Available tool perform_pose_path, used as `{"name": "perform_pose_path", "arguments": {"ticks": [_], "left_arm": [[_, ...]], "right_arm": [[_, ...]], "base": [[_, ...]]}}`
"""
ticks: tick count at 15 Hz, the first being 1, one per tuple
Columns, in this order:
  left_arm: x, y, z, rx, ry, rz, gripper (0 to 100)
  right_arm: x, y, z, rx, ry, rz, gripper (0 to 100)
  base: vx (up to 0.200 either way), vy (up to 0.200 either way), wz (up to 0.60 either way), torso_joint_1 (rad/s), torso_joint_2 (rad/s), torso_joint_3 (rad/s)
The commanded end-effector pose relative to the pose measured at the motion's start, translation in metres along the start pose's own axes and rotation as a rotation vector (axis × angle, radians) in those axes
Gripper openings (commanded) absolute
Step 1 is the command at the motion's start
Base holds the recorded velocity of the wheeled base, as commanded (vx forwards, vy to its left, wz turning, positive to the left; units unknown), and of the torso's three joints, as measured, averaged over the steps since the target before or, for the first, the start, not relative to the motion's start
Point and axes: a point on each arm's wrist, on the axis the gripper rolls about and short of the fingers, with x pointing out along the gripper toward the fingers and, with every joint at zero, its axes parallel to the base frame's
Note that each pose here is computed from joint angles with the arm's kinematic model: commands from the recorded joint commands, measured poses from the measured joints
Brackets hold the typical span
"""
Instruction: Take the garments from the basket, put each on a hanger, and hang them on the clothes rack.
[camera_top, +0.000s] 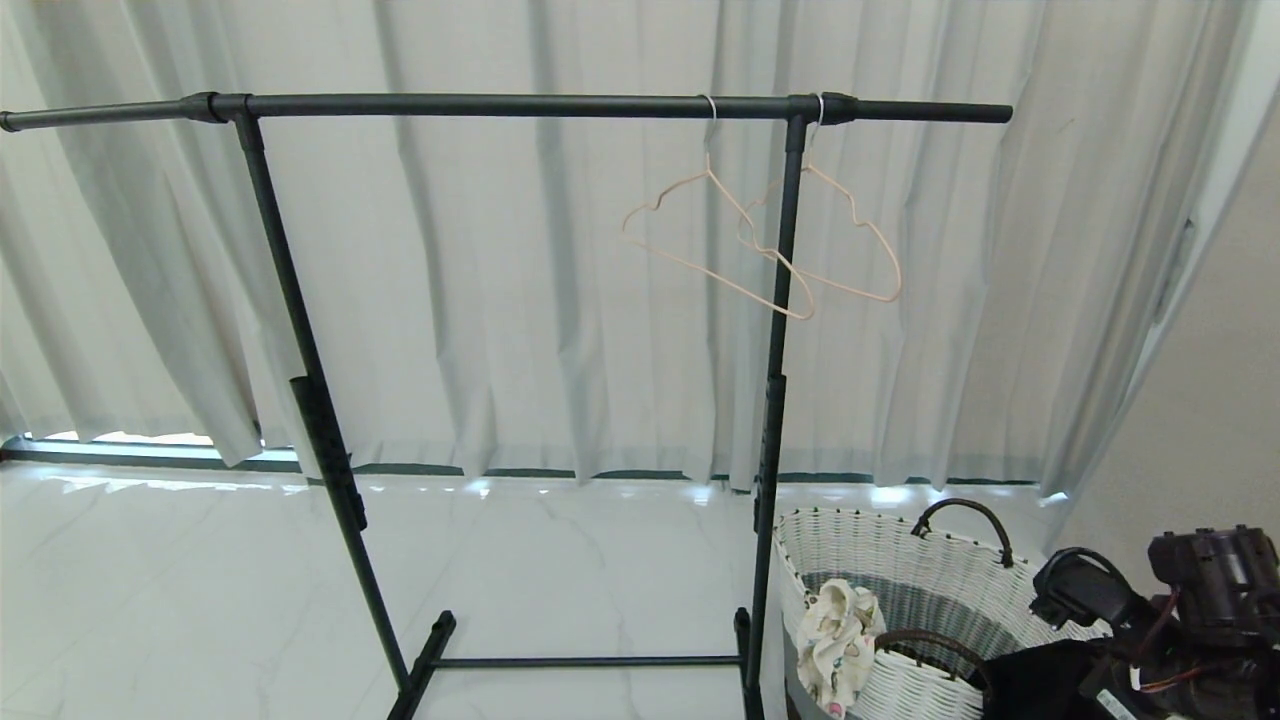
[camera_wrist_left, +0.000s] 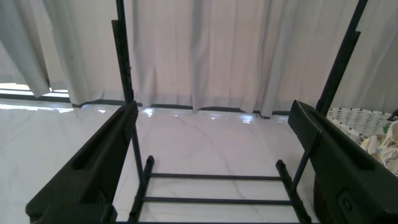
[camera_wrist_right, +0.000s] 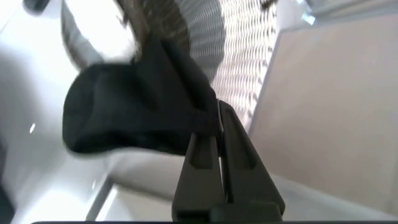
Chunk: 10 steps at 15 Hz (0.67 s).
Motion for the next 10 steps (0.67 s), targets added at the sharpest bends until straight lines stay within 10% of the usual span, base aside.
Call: {"name": "perform_pose_path", "arguments": {"ticks": [1,10], "left_arm": [[0.0,0.0,0.0,0.0,-0.001,-0.001,100],[0.0,0.0,0.0,0.006,0.001,0.001,100]], "right_arm": [[-0.082,-0.048,0.036,0.062,-0.147,-0.118,0],[-0.23,-0.089,0.067,0.172,-0.383,-0.171,0]], "base": [[0.0,0.0,0.0,0.0,0.0,0.0],[-0.044,0.0,0.0,0.001,0.0,0.001]]}}
